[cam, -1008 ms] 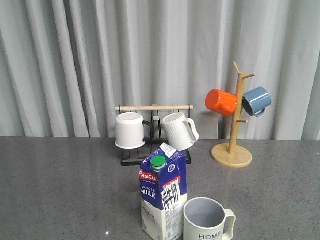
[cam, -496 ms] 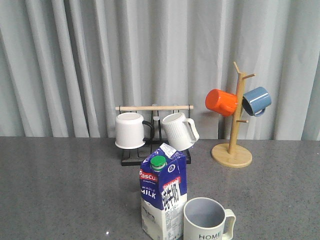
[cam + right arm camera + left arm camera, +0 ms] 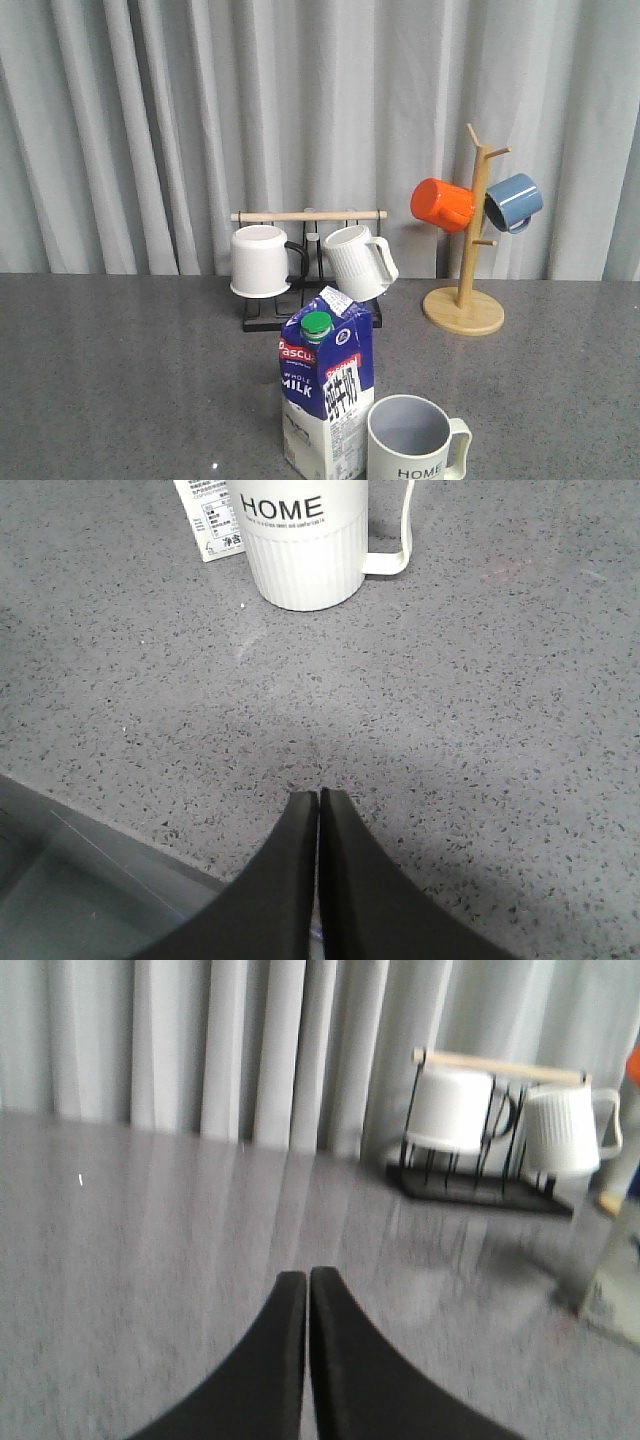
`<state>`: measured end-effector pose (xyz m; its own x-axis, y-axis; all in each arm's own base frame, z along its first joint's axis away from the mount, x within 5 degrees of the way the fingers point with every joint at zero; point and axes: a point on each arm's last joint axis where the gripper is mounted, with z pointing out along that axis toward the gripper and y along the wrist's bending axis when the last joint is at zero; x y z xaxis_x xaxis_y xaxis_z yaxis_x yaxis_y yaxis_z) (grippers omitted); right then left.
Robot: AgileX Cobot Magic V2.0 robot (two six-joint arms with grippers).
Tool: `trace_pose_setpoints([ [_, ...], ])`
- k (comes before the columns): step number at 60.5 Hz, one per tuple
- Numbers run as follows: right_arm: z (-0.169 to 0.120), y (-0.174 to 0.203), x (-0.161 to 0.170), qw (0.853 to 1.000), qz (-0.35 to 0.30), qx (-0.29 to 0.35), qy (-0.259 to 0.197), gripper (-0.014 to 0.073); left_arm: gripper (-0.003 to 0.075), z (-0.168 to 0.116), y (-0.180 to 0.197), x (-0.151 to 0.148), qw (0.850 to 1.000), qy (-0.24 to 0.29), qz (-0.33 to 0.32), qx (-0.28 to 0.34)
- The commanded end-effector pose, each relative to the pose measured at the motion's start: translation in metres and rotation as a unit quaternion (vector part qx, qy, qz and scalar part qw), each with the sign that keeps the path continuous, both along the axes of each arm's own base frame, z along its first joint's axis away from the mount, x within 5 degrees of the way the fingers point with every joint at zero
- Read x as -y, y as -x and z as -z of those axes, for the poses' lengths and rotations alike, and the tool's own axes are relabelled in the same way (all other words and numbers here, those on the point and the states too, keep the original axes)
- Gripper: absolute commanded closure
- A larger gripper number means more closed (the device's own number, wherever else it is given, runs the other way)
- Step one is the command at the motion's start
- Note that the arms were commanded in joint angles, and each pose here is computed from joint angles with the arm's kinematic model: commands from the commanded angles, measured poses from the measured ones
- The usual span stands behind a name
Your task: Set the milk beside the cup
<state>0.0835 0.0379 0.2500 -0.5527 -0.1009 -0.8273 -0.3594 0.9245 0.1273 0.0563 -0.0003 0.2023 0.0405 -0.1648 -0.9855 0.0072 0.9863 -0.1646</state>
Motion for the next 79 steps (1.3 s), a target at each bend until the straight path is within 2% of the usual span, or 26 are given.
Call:
trace_pose_setpoints([
  [1, -0.0137, -0.0048, -0.0002, 0.999, 0.009, 0.039, -0.013, 0.06, 0.0728, -0.0073, 0.0013, -0.0028, 0.998, 0.004, -0.015, 0.063],
  [71, -0.0137, -0.0049, -0.0001, 0.999, 0.007, 0.041, -0.009, 0.06, 0.0727, -0.0075, 0.0014, -0.0029, 0.998, 0.005, -0.016, 0.065],
  [79, -0.0152, -0.0042, 0.0023, 0.998, 0.003, 0.061, 0.015, 0.06, 0.0727, -0.0075, 0.0014, -0.0029, 0.998, 0.005, -0.016, 0.065],
])
